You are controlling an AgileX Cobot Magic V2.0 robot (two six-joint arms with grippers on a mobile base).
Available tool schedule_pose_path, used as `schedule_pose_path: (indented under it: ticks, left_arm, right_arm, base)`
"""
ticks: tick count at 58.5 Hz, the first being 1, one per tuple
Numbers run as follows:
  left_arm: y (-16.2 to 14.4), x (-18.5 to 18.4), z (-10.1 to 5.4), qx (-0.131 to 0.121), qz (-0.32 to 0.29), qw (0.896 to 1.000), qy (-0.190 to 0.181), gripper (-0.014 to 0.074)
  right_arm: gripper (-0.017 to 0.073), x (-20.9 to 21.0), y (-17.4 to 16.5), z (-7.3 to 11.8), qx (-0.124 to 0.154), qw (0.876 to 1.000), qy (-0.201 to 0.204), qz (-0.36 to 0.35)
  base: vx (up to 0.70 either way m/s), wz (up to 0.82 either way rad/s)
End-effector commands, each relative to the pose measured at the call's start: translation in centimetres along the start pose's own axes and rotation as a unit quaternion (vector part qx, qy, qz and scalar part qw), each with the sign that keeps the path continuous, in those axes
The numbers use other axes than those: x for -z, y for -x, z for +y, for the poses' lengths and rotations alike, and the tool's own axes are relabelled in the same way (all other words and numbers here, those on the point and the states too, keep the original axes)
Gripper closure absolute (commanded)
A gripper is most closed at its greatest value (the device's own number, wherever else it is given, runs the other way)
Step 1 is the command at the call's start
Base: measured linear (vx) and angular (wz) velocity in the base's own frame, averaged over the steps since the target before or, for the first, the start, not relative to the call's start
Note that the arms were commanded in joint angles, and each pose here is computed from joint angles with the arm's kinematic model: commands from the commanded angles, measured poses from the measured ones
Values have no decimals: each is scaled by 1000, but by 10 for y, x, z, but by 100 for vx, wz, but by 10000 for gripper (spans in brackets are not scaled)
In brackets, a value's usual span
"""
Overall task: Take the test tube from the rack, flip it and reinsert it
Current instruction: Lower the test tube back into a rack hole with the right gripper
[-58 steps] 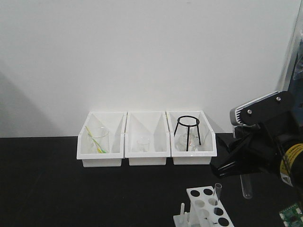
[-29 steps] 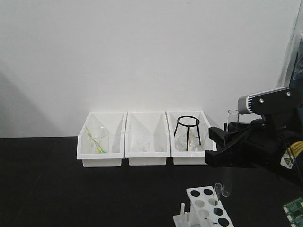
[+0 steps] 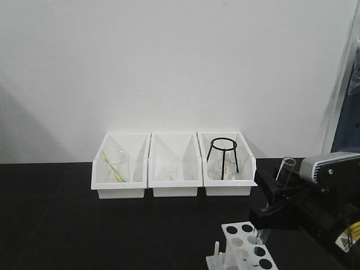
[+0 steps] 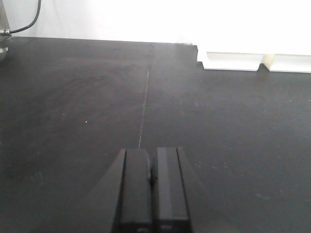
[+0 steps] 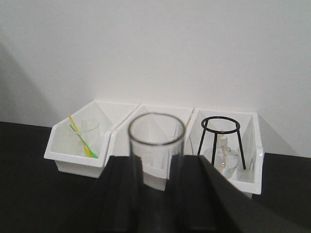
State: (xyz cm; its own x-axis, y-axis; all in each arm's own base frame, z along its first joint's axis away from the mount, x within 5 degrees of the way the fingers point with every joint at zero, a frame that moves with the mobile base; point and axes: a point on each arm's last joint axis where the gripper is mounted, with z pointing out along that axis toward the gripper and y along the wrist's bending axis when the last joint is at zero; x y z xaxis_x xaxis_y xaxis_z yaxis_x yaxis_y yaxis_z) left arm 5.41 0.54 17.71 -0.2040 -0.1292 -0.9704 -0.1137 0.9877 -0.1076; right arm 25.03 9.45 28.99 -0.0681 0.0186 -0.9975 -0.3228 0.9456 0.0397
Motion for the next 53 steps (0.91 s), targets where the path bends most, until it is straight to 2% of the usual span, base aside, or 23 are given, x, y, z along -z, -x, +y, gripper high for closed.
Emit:
schedule_pose_path:
  ticks: [1, 9, 22, 31, 39, 53]
  left_arm:
    - [8, 1, -2, 1, -48, 999, -12, 600]
    - [8, 1, -2, 1, -48, 999, -12, 600]
    - [8, 1, -2, 1, -48, 999, -12, 600]
    - [8, 1, -2, 1, -48, 999, -12, 600]
    - [8, 1, -2, 1, -48, 999, -12, 600]
    - [8, 1, -2, 1, -48, 999, -12, 600]
  right_arm:
    - [568, -3, 14, -2, 9, 997, -5, -71]
    - [568, -14, 4, -1, 16, 997, -4, -78]
    - [568, -23, -14, -1, 21, 999, 0, -49]
    - [568, -25, -16, 0, 0, 999, 4, -52]
    - [568, -25, -17, 3, 21, 998, 24, -49]
    - [568, -26, -20, 5, 18, 998, 31, -45]
  base:
    - [0, 0]
    - [0, 0]
    - [0, 0]
    - [0, 0]
    - [0, 0]
    - [0, 0]
